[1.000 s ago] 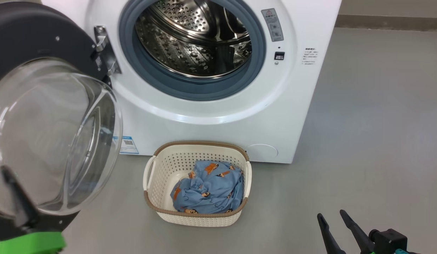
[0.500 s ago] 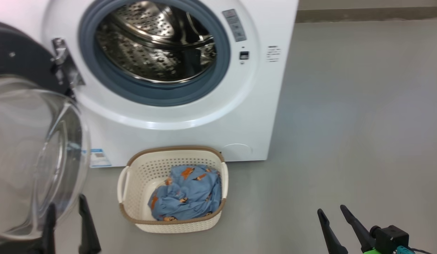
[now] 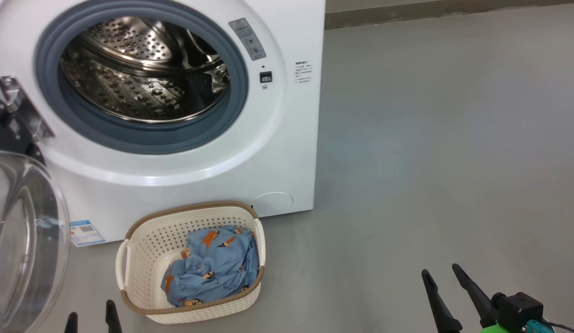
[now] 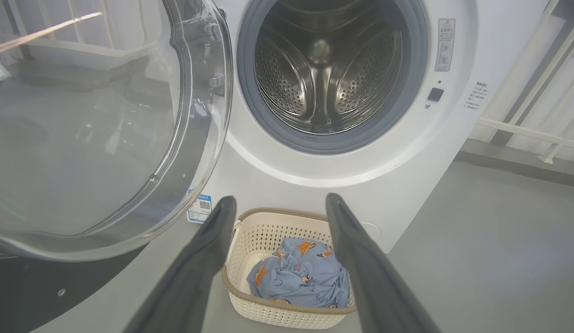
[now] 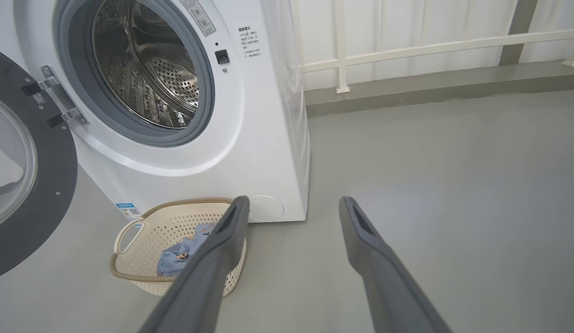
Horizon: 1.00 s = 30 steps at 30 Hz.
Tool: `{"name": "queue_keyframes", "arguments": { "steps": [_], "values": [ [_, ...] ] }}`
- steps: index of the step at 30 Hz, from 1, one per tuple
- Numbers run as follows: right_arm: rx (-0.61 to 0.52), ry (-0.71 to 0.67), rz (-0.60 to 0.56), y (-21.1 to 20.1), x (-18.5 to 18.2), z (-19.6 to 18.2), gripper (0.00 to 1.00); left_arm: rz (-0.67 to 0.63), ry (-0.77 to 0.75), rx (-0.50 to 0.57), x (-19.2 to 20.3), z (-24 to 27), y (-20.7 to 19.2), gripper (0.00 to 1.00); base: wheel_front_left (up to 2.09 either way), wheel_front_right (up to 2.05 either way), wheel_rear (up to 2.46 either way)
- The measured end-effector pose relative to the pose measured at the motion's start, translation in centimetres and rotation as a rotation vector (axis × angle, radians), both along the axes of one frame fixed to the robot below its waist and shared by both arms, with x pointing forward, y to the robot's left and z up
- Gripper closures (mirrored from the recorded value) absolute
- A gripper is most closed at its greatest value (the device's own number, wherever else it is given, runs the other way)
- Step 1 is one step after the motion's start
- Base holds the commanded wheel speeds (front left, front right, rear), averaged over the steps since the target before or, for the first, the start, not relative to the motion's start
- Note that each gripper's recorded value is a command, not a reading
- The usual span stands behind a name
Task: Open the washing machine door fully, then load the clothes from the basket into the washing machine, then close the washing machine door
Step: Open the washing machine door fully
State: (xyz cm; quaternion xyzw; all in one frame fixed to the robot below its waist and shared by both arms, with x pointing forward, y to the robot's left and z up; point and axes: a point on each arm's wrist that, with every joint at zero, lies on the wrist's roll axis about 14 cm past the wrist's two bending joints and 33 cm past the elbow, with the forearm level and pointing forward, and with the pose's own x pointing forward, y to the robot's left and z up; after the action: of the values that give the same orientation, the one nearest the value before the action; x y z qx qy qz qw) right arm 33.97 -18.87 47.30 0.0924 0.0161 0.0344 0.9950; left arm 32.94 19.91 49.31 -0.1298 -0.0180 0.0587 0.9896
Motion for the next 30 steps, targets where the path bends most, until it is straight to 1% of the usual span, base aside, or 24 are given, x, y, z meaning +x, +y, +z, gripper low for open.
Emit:
{"name": "queue_keyframes", "arguments": {
  "steps": [3,11,30],
  "values": [
    [0.000,-0.002,-0.018,-0.6,-0.2,0.1,0.00,-0.019,0.014,0.008,0.2,-0.5,-0.5,0.00,0.00,0.00,0.00],
    [0.003,-0.004,-0.023,-0.5,0.0,0.1,0.00,-0.001,0.030,0.008,-0.1,-1.0,-0.1,0.00,0.00,0.00,0.00],
    [0.007,-0.007,0.023,1.1,0.9,0.2,0.00,0.067,0.032,0.014,-1.2,-0.9,1.6,0.00,0.00,0.00,0.00]
  ]
}}
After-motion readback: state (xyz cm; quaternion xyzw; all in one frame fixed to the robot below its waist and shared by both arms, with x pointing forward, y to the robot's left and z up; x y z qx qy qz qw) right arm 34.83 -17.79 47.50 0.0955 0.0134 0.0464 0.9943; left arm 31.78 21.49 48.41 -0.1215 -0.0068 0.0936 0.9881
